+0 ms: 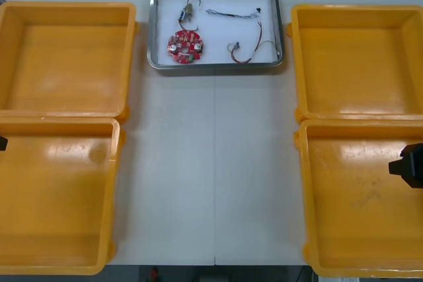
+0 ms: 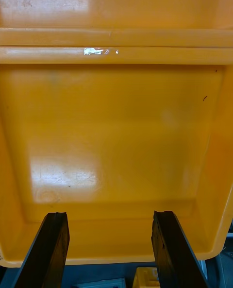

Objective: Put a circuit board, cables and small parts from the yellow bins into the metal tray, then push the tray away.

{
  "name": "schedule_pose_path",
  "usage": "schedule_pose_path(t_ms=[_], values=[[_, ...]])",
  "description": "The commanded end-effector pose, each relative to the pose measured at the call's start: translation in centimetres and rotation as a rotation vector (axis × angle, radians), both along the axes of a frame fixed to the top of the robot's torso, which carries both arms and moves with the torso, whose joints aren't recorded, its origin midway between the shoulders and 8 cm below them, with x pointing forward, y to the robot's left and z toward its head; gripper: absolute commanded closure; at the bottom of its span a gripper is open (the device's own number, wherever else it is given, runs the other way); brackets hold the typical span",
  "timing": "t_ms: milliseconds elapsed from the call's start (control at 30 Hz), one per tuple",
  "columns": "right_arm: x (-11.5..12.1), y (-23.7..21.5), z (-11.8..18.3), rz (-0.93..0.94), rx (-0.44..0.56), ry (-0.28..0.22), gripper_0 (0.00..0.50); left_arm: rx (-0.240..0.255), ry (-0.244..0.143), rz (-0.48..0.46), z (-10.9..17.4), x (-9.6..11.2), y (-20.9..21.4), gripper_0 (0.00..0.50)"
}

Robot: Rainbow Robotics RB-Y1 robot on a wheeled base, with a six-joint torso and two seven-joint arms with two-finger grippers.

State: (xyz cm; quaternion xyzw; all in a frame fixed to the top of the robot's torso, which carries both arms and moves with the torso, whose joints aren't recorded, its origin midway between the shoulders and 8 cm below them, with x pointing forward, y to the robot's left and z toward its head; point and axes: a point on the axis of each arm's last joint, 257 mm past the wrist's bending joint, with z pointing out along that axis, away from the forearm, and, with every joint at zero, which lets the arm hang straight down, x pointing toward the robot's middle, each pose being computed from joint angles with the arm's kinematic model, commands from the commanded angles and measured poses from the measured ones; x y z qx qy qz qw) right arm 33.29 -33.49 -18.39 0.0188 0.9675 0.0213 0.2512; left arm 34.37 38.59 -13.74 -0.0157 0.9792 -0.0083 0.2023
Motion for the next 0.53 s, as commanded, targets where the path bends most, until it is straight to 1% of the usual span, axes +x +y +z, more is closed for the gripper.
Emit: schedule_pose_path(t_ms=[33,533], values=[[-0.51,-1.46,0.32,-0.037,-0.021,0.006,0.000,0.077,-0.012,-0.061,1.23,-0.47,1.16,0.000],[-0.51,-1.46,0.32,-0.037,-0.021,0.006,0.000,0.077,-0.012,-0.061,1.23,-0.47,1.16,0.000]])
